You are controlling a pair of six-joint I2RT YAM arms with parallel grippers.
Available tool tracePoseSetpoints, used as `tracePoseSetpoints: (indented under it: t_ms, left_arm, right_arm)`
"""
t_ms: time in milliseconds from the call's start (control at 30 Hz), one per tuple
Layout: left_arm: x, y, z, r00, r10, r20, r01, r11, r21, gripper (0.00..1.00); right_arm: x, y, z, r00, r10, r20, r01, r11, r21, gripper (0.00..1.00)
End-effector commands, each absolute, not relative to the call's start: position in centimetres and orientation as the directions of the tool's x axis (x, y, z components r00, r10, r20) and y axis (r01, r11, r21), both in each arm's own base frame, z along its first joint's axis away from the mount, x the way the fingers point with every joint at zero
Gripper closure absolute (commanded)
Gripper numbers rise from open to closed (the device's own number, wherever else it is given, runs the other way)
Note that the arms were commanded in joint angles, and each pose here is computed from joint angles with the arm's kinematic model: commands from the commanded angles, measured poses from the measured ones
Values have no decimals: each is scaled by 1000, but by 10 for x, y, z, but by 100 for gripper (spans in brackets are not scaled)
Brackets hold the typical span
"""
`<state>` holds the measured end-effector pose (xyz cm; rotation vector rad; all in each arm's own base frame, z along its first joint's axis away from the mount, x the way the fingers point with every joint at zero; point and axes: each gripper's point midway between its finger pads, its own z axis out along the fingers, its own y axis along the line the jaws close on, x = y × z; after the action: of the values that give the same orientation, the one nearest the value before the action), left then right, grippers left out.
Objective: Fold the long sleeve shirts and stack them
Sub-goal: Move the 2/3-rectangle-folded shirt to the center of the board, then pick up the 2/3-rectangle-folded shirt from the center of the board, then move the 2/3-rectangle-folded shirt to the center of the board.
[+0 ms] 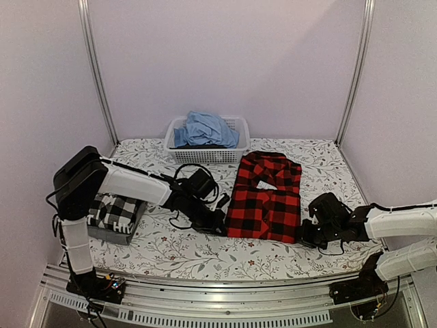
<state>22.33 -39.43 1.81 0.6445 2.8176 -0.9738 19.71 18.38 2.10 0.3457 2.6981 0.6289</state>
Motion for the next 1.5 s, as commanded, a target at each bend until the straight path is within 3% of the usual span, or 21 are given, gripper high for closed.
tracePoseSetpoints:
  t_ms: [0,233,400,567,733,833,967,1167,1300,1467]
  left_arm:
    - [190,-382,43,-882,409,-235,466,681,-565,100]
    - [137,-368,75,-870,411,-273,490,662,-567,100]
    - [130,-365,110,-868,364,-337,496,653,-573,100]
    - [148,-374,144,-845,326,-425,527,642,-556,100]
    - [201,-390,166,-832,282,-479,537,628,-563,100]
    - [256,-403,179,-816,229,-530,542,621,-566,100]
    - [338,-414,143,-842,165,-513,489,633,-600,100]
    - [431,-430,65,-883,102,-458,410,644,-646,100]
    - [442,-435,41,-904,78,-421,369,640,-674,100]
    - [394,-425,35,-915,97,-391,360,632,-686,100]
  right_arm:
    - [170,195,36,-933,254,-257,113,881,460,100]
    - [128,216,65,-939,206,-277,62,890,452,100]
    - [108,234,97,-932,192,-306,39,895,444,100]
    - [133,241,136,-878,235,-416,35,899,436,100]
    - [199,247,166,-815,255,-520,18,908,418,100]
    - [254,239,161,-786,287,-547,29,902,431,100]
    - [340,213,156,-733,356,-579,47,876,479,100]
    - [427,219,84,-809,316,-497,59,883,465,100]
    - [428,231,22,-884,252,-394,65,900,431,100]
    - [379,228,2,-908,248,-337,99,910,403,100]
